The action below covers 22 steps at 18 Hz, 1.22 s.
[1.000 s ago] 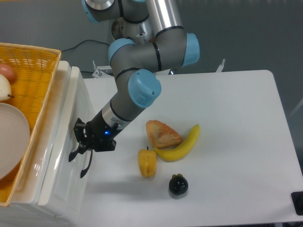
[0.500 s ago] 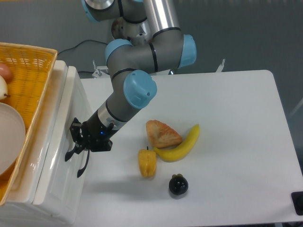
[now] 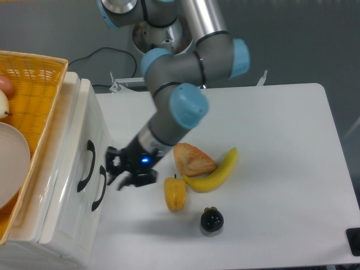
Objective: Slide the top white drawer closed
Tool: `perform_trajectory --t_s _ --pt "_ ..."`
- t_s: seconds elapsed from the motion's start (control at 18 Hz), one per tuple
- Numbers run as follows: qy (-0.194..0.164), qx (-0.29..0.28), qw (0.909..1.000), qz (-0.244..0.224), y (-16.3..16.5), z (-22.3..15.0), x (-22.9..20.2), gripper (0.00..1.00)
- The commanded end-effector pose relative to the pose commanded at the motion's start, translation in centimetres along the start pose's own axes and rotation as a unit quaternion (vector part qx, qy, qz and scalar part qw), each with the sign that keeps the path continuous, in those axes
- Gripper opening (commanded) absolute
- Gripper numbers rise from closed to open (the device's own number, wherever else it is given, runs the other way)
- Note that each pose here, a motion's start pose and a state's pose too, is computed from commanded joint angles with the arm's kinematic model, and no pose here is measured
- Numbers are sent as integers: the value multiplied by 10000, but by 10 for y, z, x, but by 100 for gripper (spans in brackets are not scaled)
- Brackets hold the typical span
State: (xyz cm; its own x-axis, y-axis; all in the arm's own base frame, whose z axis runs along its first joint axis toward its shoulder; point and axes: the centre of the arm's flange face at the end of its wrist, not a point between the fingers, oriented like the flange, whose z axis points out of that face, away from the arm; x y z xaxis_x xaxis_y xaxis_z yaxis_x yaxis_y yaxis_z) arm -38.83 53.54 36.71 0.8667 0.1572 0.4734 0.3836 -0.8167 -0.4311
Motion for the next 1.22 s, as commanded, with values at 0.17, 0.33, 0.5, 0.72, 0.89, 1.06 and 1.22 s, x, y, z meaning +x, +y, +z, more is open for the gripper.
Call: perform_trajectory --t_s 0.17,0.33,0.5,0.72,0.89,1.06,1.22 --pt "-781 -403 9959 219 9 -16 -29 100" --pt "-1326 -681 9882 354 21 -39 -62 100" --pt "-1499 -824 9792 1094 39 -69 -102 100" --pt "-1821 -1345 9519 2066 70 -110 -155 100" --pt "-1864 -1442 9418 2399 98 -140 -195 100" --pt "-1789 -1779 9259 2811 126 -152 -233 100" --pt "-1821 -2207 9158 2820 146 -158 -270 100"
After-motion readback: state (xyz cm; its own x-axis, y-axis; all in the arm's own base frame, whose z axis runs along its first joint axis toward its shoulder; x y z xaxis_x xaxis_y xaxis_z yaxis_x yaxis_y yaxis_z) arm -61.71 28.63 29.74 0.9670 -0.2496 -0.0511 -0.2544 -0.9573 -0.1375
